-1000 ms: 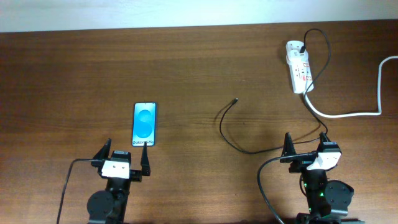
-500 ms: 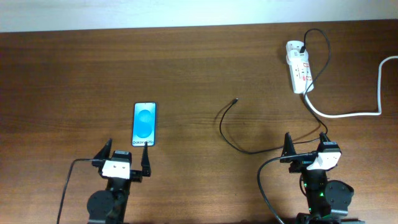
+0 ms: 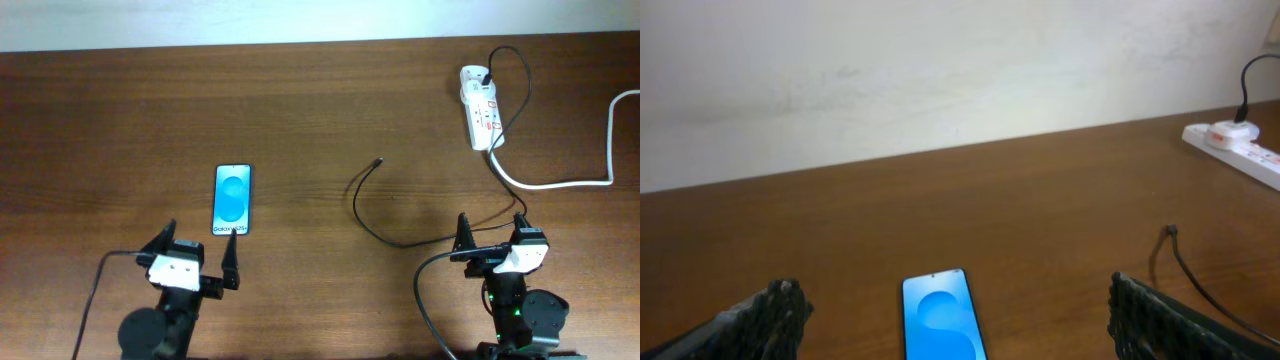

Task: Plug charger to phone and switch on socket
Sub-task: 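Move the left gripper forward over the blue-screen phone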

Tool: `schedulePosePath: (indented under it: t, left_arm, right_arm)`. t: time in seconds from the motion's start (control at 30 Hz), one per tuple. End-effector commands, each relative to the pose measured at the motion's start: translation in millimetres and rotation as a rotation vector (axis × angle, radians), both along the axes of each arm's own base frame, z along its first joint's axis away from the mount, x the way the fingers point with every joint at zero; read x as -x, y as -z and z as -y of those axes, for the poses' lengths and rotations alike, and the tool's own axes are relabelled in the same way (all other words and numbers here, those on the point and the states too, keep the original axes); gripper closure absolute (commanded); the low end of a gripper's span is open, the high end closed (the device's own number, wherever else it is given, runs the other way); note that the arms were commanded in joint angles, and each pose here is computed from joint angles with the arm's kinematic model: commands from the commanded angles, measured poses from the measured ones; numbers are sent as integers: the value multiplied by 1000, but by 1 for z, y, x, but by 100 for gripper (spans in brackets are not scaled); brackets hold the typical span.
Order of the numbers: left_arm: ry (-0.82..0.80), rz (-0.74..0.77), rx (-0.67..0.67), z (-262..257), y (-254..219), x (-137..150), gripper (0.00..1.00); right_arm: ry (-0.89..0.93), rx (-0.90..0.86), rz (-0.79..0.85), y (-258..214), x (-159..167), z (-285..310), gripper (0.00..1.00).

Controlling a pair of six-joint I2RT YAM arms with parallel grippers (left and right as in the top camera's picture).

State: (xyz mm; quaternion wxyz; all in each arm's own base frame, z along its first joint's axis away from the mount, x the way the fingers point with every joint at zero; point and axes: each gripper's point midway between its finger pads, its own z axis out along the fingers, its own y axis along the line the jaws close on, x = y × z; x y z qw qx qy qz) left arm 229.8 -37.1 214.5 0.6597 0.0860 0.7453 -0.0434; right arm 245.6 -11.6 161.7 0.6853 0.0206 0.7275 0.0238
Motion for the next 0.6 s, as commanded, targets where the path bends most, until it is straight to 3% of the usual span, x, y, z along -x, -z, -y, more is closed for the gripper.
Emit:
schedulePosePath:
  t: [0.0, 0.27, 0.57]
  left_arm:
    - [6, -60, 10, 1, -13, -5, 1]
    - [25, -286, -5, 8, -24, -28, 1]
    - [325, -504, 102, 62, -3, -37, 1]
  right_arm:
    - [8, -5, -5, 2, 0, 1, 2]
    - [8, -5, -5, 3, 0, 1, 2]
    - [8, -5, -5, 2, 0, 1, 2]
